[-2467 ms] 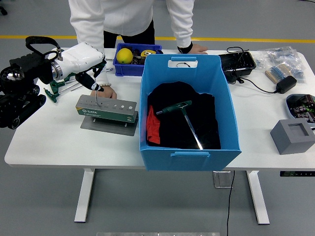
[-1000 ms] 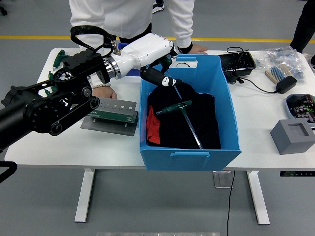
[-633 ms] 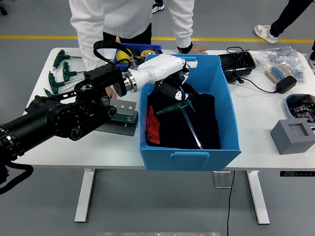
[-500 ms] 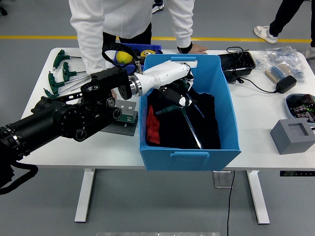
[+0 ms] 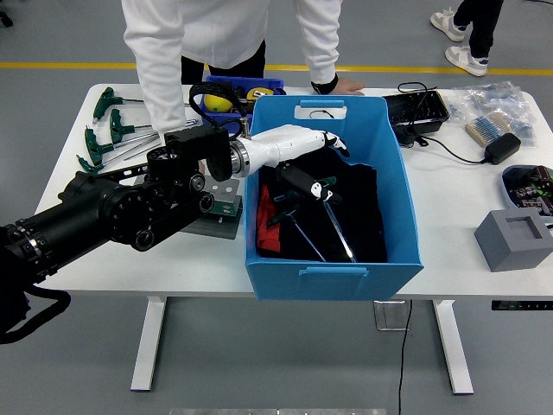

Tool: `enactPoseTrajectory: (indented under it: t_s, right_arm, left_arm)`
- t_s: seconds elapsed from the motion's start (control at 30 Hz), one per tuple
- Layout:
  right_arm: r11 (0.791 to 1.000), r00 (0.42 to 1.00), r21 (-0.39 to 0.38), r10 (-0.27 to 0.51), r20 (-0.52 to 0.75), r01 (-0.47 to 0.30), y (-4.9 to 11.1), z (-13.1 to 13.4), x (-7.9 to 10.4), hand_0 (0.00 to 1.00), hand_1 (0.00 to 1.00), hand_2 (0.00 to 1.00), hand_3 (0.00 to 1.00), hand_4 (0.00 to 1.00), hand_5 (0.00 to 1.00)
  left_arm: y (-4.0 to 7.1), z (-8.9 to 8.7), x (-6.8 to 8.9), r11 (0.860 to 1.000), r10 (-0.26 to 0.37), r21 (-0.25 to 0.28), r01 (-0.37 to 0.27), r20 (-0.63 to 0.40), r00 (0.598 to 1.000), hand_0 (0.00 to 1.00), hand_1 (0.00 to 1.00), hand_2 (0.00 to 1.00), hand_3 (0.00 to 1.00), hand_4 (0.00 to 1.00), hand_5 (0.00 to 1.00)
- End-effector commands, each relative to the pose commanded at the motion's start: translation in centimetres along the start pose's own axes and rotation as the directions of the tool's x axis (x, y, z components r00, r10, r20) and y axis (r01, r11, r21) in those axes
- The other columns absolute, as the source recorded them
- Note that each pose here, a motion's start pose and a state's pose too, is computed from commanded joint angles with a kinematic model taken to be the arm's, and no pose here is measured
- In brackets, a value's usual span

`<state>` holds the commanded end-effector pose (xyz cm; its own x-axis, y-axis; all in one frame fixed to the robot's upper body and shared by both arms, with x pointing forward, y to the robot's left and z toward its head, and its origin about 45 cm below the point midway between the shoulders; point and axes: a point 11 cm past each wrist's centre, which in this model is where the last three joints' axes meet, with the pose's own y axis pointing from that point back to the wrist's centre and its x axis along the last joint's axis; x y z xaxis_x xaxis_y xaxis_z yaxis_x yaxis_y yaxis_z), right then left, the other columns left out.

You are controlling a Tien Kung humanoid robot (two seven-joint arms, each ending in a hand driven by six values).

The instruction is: Lift tool from toolbox,place it in box,lift tool from toolbox,place it in box

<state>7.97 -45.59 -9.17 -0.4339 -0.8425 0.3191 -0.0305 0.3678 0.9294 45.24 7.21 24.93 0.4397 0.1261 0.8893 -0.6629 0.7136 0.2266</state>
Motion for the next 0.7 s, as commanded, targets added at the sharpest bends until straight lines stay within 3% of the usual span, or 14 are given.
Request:
enactPoseTrajectory:
  t_s: [0.07, 0.1, 0.27, 0.3, 0.47, 0.5, 0.7]
  right_arm:
    - [1.000, 1.000, 0.000, -0.001, 0.002, 0.001, 0.0, 0.0, -0.1, 0.687, 0.686, 0.753, 0.577, 0.808, 0.684]
    - [1.000, 1.000, -0.001, -0.001, 0.003, 0.001, 0.0, 0.0, -0.1, 0.689, 0.686, 0.754, 0.577, 0.808, 0.685]
    - [1.000, 1.000, -0.006, -0.002, 0.015, 0.002, 0.0, 0.3, -0.1, 0.689, 0.686, 0.754, 0.577, 0.808, 0.685]
    - [1.000, 1.000, -0.007, -0.003, 0.017, 0.003, 0.0, 0.4, -0.1, 0.687, 0.685, 0.754, 0.577, 0.807, 0.686]
    - [1.000, 1.000, -0.011, -0.003, 0.021, 0.004, -0.1, 0.7, -0.1, 0.687, 0.685, 0.754, 0.577, 0.807, 0.686]
    - [1.000, 1.000, -0.011, -0.003, 0.022, 0.004, -0.1, 0.7, -0.1, 0.688, 0.685, 0.754, 0.577, 0.807, 0.684]
    - [1.000, 1.000, -0.008, -0.005, 0.028, 0.005, -0.1, 1.0, -0.2, 0.685, 0.683, 0.752, 0.576, 0.806, 0.685]
  left_arm:
    - [0.3, 0.0, 0.7, 0.999, 0.031, -0.007, -0.031, -0.002, 1.000, 0.825, 0.814, 0.998, 0.918, 0.950, 0.635]
    - [0.4, 0.0, 0.9, 0.999, 0.045, -0.011, -0.045, -0.003, 0.999, 0.791, 0.769, 0.926, 0.871, 0.944, 0.626]
    - [1.9, -0.1, 2.3, 0.992, 0.126, -0.017, -0.127, -0.042, 0.991, 0.791, 0.769, 0.926, 0.871, 0.944, 0.626]
    - [2.5, -0.2, 2.6, 0.989, 0.150, -0.012, -0.151, -0.056, 0.987, 0.705, 0.713, 0.842, 0.777, 0.923, 0.617]
    - [5.6, -0.2, 4.0, 0.964, 0.265, -0.002, -0.267, -0.116, 0.957, 0.705, 0.713, 0.842, 0.777, 0.923, 0.617]
    - [6.1, -0.1, 4.2, 0.959, 0.281, -0.003, -0.284, -0.134, 0.950, 0.667, 0.663, 0.766, 0.694, 0.913, 0.625]
    - [10.2, -1.4, 4.2, 0.922, 0.382, 0.072, -0.381, -0.339, 0.860, 0.636, 0.642, 0.746, 0.688, 0.907, 0.620]
